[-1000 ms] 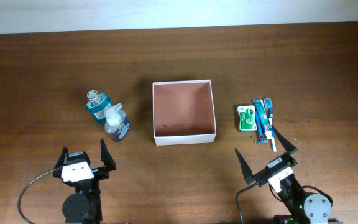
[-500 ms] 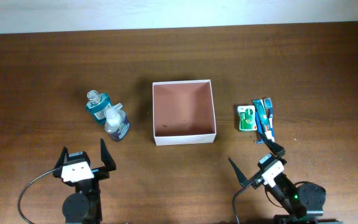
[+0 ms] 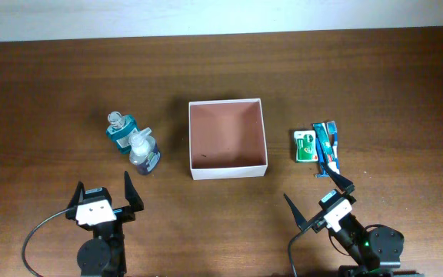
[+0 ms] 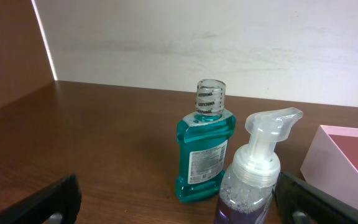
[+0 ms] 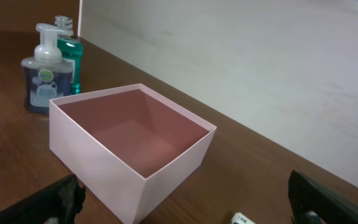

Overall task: Pack container
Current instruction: 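Raise the right gripper and turn it toward the toiletries on the right, then move the right gripper over the green Dettol soap bar and lower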

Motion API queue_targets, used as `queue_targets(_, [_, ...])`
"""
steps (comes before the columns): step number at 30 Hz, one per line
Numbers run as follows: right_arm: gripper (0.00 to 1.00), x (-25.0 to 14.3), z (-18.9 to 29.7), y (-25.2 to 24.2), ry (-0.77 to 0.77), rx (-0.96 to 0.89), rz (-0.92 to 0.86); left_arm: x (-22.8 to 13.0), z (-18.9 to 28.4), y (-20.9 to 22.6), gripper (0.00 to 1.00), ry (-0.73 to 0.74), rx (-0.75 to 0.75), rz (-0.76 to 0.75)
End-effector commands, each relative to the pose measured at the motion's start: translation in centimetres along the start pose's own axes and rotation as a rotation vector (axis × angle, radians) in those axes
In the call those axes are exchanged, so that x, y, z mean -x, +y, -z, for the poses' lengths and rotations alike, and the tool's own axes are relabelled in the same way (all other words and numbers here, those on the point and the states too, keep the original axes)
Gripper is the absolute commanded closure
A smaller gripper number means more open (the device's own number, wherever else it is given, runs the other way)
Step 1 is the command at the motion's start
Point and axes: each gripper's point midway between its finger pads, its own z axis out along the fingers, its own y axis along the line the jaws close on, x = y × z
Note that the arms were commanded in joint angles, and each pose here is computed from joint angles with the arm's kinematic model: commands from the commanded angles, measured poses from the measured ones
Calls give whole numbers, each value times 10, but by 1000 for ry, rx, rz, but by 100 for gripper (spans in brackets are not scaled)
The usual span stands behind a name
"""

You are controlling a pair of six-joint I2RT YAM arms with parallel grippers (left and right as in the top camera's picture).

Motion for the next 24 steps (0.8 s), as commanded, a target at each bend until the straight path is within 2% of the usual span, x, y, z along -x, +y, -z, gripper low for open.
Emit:
queue_targets(1, [2, 1, 0, -1, -10, -4, -30, -3, 0, 0, 1, 1, -5, -16])
queue_targets(3, [2, 14, 1, -9, -53, -40, -70, -3, 0, -1, 1, 1, -6, -16])
queue_targets(5, [2, 26, 4, -27, -83, -129, -182, -3, 0, -1, 1, 1, -6, -16])
queue_targets(7, [2, 35, 9, -44, -91, -218, -264, -3, 0, -1, 1, 1, -6, -16])
queue_targets(11, [2, 48, 17, -60, -63, -302, -319, -3, 0, -1, 1, 1, -6, -16])
queue_targets(16, [2, 45, 18, -70, 115, -340, -414, -3, 0, -1, 1, 1, -6, -16])
queue_targets(24, [2, 54, -4, -93, 430, -302, -578, -3, 0, -1, 1, 1, -6, -16])
